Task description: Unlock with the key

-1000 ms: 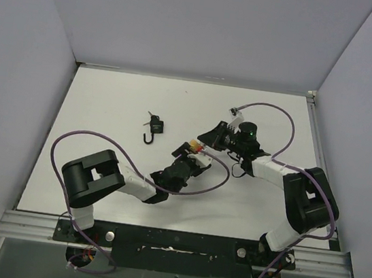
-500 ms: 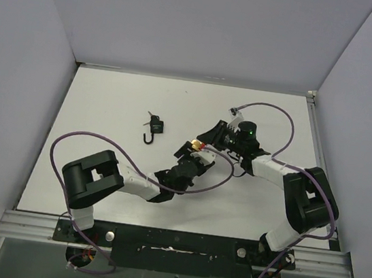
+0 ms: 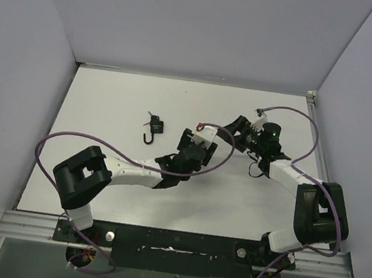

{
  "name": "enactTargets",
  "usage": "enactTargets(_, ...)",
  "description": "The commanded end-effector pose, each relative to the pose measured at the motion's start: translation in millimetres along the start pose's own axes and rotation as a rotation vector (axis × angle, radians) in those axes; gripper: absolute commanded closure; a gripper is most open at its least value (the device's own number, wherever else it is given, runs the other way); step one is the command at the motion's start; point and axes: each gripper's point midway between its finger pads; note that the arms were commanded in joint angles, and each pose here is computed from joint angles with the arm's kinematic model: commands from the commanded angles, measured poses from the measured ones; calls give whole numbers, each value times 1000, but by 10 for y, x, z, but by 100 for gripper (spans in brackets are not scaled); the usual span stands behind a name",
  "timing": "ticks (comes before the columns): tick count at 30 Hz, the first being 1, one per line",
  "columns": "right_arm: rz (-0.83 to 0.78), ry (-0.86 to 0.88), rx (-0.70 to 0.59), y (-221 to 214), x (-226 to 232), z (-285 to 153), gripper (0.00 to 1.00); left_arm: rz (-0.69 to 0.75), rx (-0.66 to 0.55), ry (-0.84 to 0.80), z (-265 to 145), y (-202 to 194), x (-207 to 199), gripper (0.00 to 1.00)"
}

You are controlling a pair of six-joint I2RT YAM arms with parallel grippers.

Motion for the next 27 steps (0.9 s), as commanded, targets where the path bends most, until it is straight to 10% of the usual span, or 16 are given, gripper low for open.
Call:
enactTargets(1, -61, -49, -52, 157, -13, -218, 17, -198, -1, 87, 73, 588, 409, 100)
enactTargets(6, -124, -148, -58, 124, -137, -354, 14, -226, 177, 93, 255, 349, 582, 100)
enactTargets(27, -347, -214, 38, -449, -162, -244, 12, -379, 228, 43, 403, 392, 568, 100)
Point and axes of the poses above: each gripper's point midway between its finger pads, its own z axis out along the fingers, its own x axis along the line the jaws close on, y = z × x, and after that the axes turned 8 degrees about z, right-handed
